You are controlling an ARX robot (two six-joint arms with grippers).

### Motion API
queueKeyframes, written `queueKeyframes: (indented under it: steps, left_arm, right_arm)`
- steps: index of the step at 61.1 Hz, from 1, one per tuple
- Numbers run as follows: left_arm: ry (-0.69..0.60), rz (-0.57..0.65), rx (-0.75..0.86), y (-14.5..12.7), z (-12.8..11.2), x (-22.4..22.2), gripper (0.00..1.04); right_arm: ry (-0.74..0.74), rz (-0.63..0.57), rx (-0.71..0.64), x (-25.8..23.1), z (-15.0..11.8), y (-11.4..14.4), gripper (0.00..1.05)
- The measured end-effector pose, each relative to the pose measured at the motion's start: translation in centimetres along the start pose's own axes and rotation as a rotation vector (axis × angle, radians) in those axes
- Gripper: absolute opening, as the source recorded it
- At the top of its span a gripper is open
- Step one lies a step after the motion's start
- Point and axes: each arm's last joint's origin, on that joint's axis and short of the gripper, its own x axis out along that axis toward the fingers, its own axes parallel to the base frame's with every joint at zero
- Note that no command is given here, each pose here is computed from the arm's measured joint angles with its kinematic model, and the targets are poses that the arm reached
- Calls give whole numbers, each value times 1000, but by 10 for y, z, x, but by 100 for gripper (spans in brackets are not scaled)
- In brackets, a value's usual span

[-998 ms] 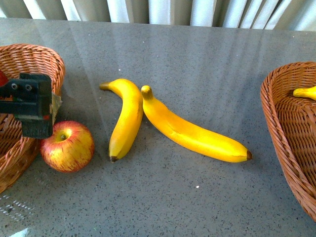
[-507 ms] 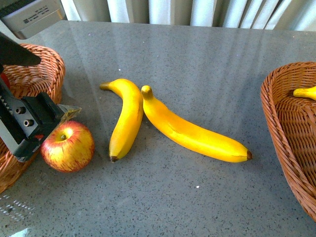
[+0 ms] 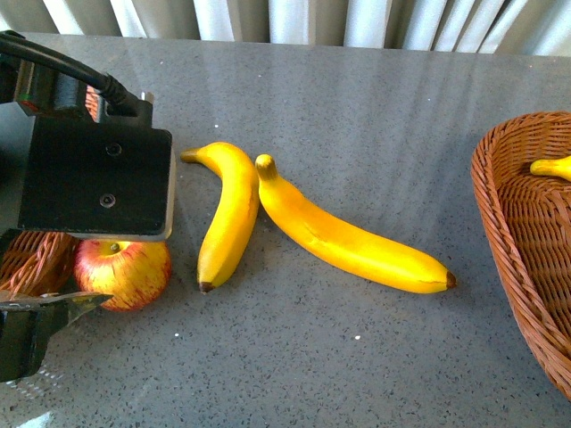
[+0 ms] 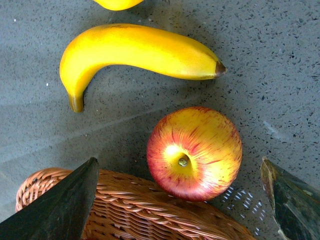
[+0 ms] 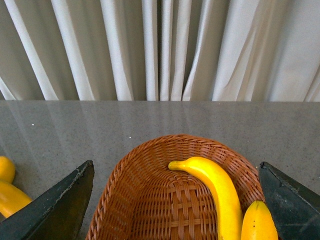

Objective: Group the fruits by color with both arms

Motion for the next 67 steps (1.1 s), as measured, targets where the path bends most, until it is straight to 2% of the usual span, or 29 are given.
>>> queueKeyframes:
  steps: [32,67]
  left_arm:
    - [69,-81,111,-3,5,30,96]
    - [127,-158,152,-1,6,57,96]
  right_arm:
    - [0,0,0,0,0,0,96]
    - [0,0,0,0,0,0,96]
